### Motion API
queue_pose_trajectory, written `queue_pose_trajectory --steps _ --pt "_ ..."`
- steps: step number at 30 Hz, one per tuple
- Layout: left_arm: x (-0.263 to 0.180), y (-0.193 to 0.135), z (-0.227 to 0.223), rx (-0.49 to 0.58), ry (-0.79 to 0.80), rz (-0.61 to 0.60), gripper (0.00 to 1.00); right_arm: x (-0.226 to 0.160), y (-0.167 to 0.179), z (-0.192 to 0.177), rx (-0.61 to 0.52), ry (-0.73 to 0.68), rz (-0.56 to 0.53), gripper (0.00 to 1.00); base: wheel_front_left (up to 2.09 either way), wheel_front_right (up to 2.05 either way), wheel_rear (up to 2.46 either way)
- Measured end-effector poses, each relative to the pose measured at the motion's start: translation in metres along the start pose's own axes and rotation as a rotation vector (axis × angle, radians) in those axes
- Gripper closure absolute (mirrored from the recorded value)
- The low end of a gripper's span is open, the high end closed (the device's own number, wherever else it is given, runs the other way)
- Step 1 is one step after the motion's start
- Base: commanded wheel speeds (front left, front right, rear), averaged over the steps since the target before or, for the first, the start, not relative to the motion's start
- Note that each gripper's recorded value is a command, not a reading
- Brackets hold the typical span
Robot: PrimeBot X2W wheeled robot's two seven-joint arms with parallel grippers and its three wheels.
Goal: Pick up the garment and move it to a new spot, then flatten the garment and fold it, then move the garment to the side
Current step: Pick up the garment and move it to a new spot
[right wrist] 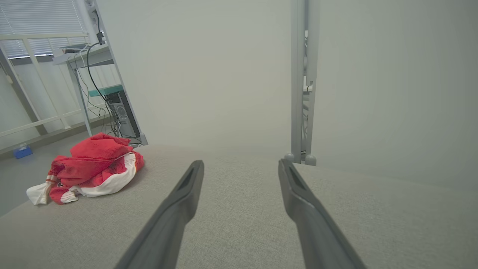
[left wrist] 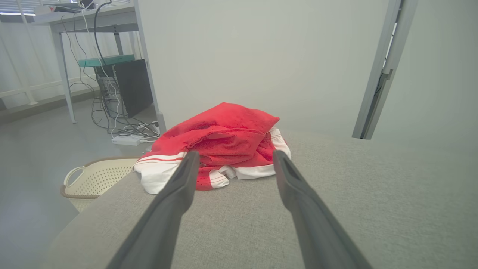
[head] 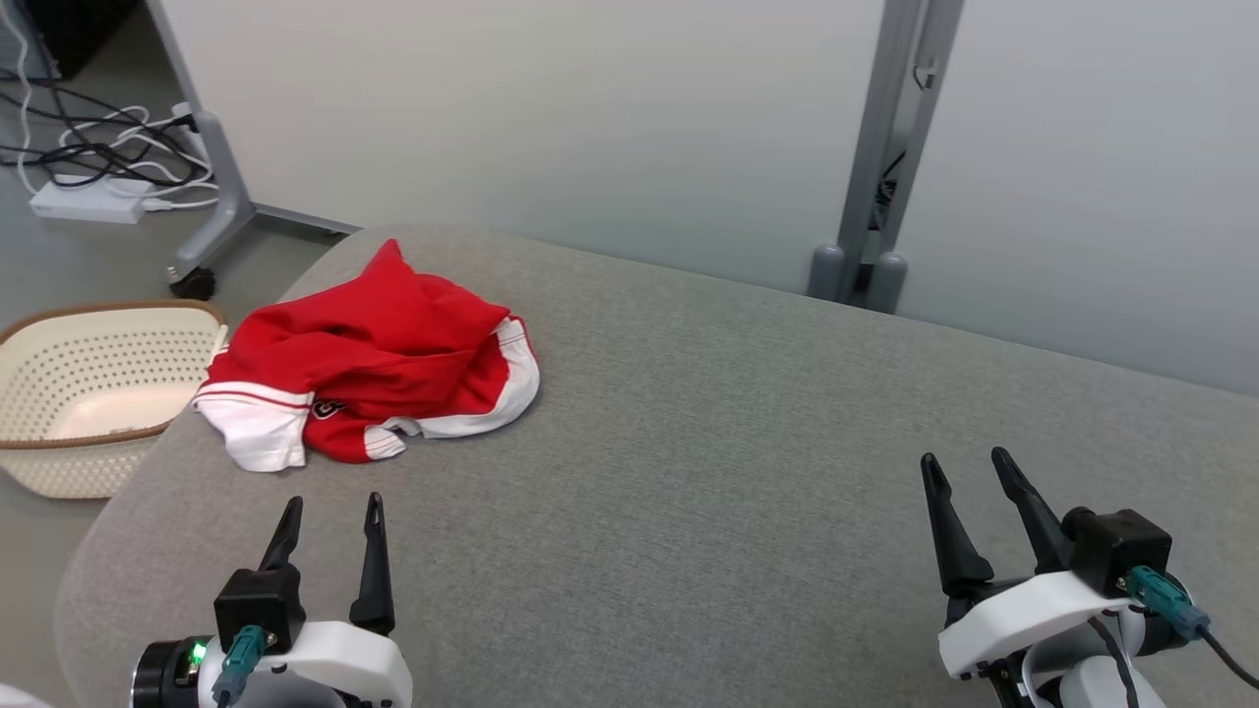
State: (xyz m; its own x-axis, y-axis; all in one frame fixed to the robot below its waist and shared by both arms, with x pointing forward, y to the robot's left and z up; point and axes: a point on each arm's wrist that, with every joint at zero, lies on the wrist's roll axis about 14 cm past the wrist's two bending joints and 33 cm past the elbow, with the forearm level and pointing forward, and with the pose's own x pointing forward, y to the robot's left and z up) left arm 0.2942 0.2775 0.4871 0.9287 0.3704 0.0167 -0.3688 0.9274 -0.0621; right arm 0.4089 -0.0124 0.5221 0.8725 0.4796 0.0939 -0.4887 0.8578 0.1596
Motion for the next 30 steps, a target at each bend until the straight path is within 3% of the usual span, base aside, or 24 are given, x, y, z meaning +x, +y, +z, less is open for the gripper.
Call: queue_pose_trajectory --steps 10,18,30 --pt "-0.035 0.061 -0.001 -0.009 -0.009 0.171 0.0 0.02 0.061 -0.005 0.01 0.012 0.179 0.0 0.0 0.0 0.0" --pt "-0.042 0.076 -0.003 -0.002 0.001 0.223 0.0 0.032 0.086 -0.013 0.011 0.035 0.262 0.0 0.0 0.0 0.0" --pt "-0.043 0.079 -0.003 -0.003 -0.001 0.237 0.0 0.035 0.089 -0.012 0.011 0.033 0.27 0.0 0.0 0.0 0.0"
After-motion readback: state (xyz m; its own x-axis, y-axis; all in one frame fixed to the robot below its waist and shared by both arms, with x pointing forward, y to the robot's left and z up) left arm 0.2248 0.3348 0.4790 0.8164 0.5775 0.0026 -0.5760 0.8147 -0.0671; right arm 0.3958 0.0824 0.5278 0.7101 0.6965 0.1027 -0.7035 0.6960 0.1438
